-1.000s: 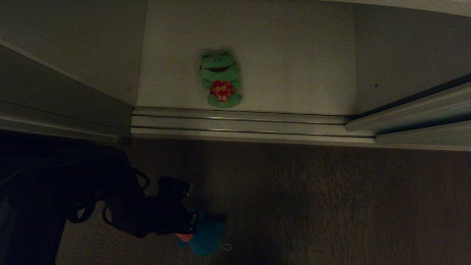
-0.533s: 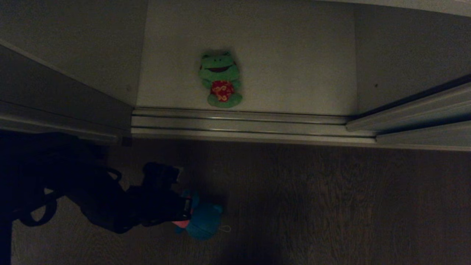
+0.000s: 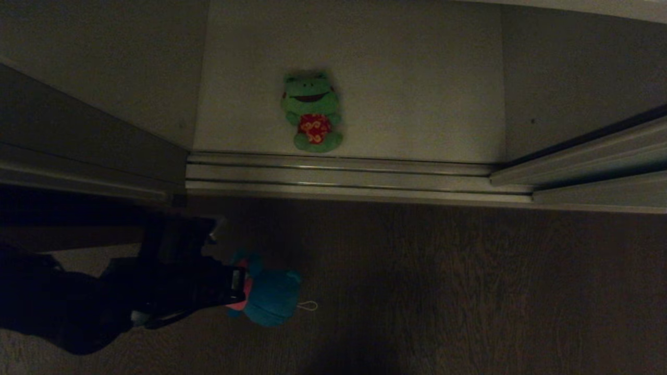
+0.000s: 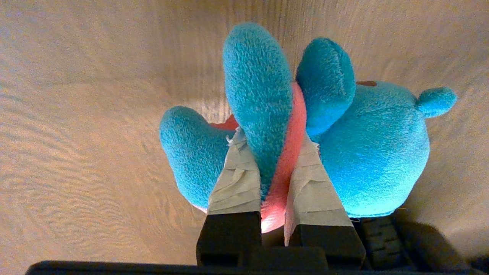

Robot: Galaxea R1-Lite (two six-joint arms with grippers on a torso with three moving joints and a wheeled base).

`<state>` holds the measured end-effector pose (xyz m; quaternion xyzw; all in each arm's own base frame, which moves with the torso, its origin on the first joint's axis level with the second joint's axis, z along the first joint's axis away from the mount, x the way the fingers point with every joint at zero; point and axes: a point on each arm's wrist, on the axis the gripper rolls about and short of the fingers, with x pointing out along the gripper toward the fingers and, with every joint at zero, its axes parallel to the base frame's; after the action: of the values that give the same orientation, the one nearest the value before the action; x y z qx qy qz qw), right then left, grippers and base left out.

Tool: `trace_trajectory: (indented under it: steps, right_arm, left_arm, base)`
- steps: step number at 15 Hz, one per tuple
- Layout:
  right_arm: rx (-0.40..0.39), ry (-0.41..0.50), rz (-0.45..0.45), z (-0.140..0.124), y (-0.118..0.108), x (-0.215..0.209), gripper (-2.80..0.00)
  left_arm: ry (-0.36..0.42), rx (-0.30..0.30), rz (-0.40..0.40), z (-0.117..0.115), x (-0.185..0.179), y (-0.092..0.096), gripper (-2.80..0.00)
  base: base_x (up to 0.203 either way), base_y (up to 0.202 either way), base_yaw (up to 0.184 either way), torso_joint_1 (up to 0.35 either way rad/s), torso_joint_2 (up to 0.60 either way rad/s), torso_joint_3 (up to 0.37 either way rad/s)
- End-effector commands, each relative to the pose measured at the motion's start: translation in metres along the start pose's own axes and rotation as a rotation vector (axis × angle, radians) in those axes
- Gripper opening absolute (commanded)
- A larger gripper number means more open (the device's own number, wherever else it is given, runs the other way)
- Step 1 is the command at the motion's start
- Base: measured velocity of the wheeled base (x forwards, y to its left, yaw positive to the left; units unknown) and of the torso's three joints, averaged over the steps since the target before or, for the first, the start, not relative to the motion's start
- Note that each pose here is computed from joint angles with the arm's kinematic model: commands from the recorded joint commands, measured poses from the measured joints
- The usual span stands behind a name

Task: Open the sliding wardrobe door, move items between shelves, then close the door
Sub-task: Place the blue doll on the higher shelf

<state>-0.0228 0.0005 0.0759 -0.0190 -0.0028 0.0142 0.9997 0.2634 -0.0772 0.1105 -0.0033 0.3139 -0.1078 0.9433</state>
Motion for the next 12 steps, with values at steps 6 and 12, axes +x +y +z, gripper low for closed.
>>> trace_trajectory:
  steps: [6,12]
  right_arm:
    - [-0.001,-0.003,0.001,0.0,0.0,0.0,-2.8]
    - [-0.001,-0.003,0.001,0.0,0.0,0.0,-2.8]
  left_arm:
    - [-0.227,-0.015,0.013,-0.001,-0.114,0.006,-2.8]
    - [-0.355,-0.027,0.051,-0.019,-0.187,0.012,-2.8]
  base:
    - [0.0,0.0,0.0,0.0,0.0,0.0]
    - [0.0,0.0,0.0,0.0,0.0,0.0]
